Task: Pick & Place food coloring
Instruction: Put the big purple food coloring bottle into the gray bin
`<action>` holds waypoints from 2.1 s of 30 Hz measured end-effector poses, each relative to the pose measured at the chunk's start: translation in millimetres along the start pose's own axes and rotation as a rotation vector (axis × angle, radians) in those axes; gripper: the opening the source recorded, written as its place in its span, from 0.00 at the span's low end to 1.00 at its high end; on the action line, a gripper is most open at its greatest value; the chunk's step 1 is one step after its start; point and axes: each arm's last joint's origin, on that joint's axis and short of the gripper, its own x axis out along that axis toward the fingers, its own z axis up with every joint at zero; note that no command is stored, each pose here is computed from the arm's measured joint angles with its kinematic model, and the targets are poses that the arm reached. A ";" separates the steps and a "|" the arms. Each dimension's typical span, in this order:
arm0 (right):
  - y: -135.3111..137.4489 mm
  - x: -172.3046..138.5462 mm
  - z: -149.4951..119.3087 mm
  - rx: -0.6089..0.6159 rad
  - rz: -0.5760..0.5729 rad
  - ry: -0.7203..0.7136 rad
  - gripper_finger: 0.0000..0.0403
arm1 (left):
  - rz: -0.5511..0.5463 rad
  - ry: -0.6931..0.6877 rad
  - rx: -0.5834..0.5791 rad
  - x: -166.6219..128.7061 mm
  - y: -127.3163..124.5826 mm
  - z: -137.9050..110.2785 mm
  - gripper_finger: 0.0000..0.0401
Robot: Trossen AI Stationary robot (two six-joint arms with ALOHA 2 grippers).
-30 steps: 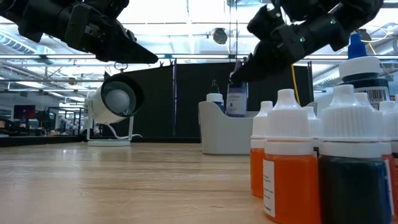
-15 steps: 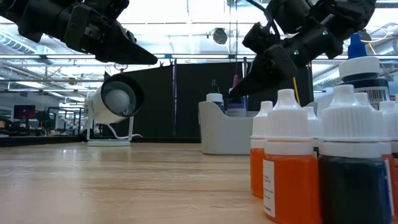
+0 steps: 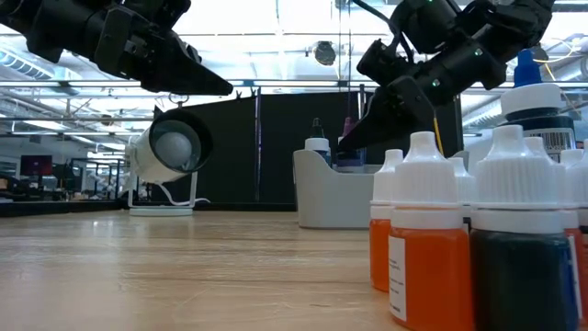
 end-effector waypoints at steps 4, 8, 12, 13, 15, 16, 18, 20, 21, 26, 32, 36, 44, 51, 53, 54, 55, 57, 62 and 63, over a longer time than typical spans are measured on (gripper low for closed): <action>-1.3 0.2 -2.0 -0.003 -0.002 0.019 0.30 | 0.000 0.000 0.003 0.0 0.0 0.0 0.16; -1.5 0.2 -2.1 0.000 -0.001 0.020 0.29 | 0.000 0.000 0.005 0.0 0.0 0.0 0.16; -1.6 0.2 -2.1 0.009 -0.002 0.020 0.30 | 0.000 0.000 0.004 0.0 0.0 0.0 0.16; -1.6 0.2 -2.1 0.010 -0.002 0.020 0.30 | 0.000 0.000 0.004 0.0 0.0 0.0 0.16; -1.6 0.2 -2.1 0.011 -0.002 0.019 0.30 | 0.000 0.000 0.005 0.0 0.0 0.0 0.16; -1.6 0.2 -2.1 0.016 -0.002 0.020 0.30 | 0.000 0.000 0.005 0.0 0.0 0.0 0.16; -1.6 0.2 -2.1 0.034 -0.002 0.019 0.29 | 0.000 -0.001 0.005 0.0 0.0 0.1 0.16; -1.5 0.2 -2.1 0.036 -0.001 0.019 0.29 | 0.000 -0.001 0.005 0.0 0.0 0.1 0.16; -1.5 0.2 -2.1 0.036 -0.001 0.019 0.29 | 0.000 -0.001 0.005 0.0 0.0 0.1 0.16; -1.5 0.2 -1.4 0.048 -0.001 0.012 0.31 | 0.000 -0.001 0.005 0.0 0.0 0.1 0.16; -0.4 5.4 -5.4 0.038 -0.001 0.024 0.29 | 0.000 -0.001 0.005 0.0 0.0 0.1 0.16; 0.7 11.5 -7.7 0.042 -0.002 0.013 0.30 | 0.000 -0.002 0.004 -0.1 0.0 0.1 0.16; 1.0 13.6 -7.9 0.038 -0.002 0.006 0.30 | -0.001 0.009 0.007 -0.1 -0.1 -1.0 0.16; 0.5 13.8 -8.2 0.037 -0.022 0.008 0.35 | -0.002 0.015 -0.012 -0.1 -0.3 -1.7 0.16; -0.4 13.8 -8.1 0.037 -0.050 0.008 0.37 | -0.002 0.017 -0.017 -0.1 -0.3 -1.8 0.16; -0.6 13.7 -8.2 0.035 -0.059 0.009 0.37 | -0.003 0.018 -0.017 -0.1 -0.3 -1.9 0.16; -0.6 13.7 -8.2 0.035 -0.058 0.008 0.37 | -0.003 0.018 -0.017 -0.1 -0.3 -1.9 0.16; -0.6 13.7 -8.1 0.035 -0.058 0.007 0.38 | -0.003 0.019 -0.017 -0.1 -0.3 -2.0 0.16; 2.4 13.3 -7.9 0.028 -0.049 0.005 0.38 | -0.003 0.019 -0.017 -0.1 -0.3 -2.1 0.16; 3.4 13.1 -7.8 0.023 -0.047 0.004 0.38 | -0.003 0.020 -0.017 -0.1 -0.3 -2.1 0.16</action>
